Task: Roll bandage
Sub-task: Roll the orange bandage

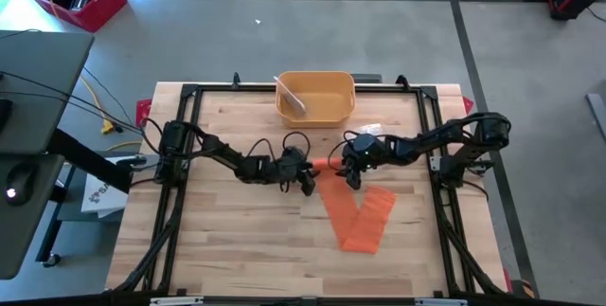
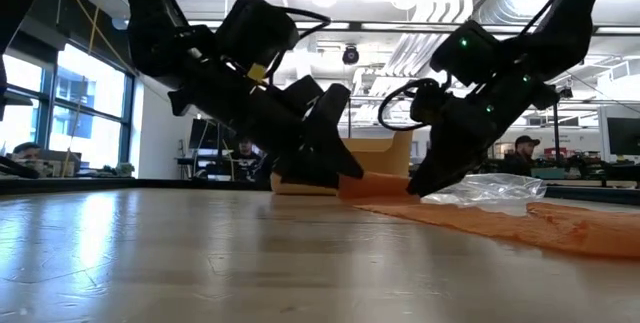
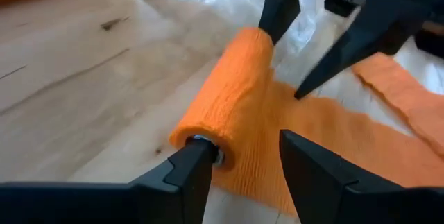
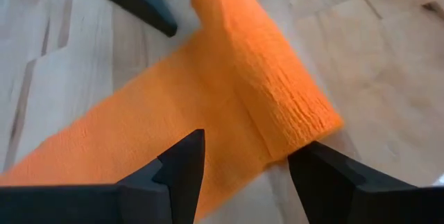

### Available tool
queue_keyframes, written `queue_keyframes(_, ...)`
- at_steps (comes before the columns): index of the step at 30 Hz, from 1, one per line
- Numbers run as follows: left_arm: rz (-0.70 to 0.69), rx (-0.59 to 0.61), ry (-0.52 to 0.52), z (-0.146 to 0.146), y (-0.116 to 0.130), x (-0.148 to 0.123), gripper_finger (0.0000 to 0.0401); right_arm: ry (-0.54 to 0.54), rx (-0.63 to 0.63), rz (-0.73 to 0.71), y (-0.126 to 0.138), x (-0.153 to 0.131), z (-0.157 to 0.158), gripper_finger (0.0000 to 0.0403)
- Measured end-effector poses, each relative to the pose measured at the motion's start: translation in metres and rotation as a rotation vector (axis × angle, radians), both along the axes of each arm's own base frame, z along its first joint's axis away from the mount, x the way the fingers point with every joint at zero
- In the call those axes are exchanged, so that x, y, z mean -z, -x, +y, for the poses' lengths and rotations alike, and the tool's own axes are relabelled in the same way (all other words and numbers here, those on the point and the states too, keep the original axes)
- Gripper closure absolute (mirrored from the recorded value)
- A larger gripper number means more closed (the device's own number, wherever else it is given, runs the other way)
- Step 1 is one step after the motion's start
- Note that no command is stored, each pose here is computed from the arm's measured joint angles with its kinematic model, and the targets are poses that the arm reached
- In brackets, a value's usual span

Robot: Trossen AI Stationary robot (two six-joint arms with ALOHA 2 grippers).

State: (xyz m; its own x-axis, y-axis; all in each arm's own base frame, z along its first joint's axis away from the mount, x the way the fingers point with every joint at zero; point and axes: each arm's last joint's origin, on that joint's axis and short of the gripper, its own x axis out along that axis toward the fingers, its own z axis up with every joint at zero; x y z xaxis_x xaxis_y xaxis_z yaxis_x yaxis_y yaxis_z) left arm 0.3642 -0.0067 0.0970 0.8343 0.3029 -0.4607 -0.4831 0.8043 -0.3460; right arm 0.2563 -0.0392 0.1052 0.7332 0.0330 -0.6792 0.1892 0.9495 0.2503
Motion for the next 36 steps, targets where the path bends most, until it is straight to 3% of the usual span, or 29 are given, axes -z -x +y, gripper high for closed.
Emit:
queue_keyframes(9,-0.013,-0.045,0.026,0.014,-0.001,0.001,0.0251,0.072,-0.031,0.006,-0.001,0.0,0.009,0.0211)
queue_keyframes(13,-0.006,-0.031,0.032,0.014,-0.001,0.003,0.0295,0.101,-0.029,0.022,-0.001,0.001,0.013,0.0211)
queue_keyframes(18,-0.009,-0.012,0.002,0.009,-0.002,0.002,0.0381,0.157,0.024,0.085,0.005,-0.003,0.015,0.0211)
queue_keyframes(21,0.003,-0.077,-0.052,0.004,0.0,0.002,0.0388,0.174,0.059,0.103,0.012,-0.014,0.018,0.0211)
queue_keyframes(26,0.033,-0.162,-0.119,-0.003,0.01,0.009,0.0395,0.113,0.089,0.137,0.033,-0.039,0.031,0.0211)
queue_keyframes(32,0.056,-0.183,-0.129,-0.005,0.02,0.016,0.0395,-0.023,0.059,0.173,0.064,-0.063,0.071,0.0211)
queue_keyframes(36,0.059,-0.179,-0.136,-0.005,0.019,0.016,0.0395,-0.079,0.278,0.307,0.085,-0.056,0.086,0.0211)
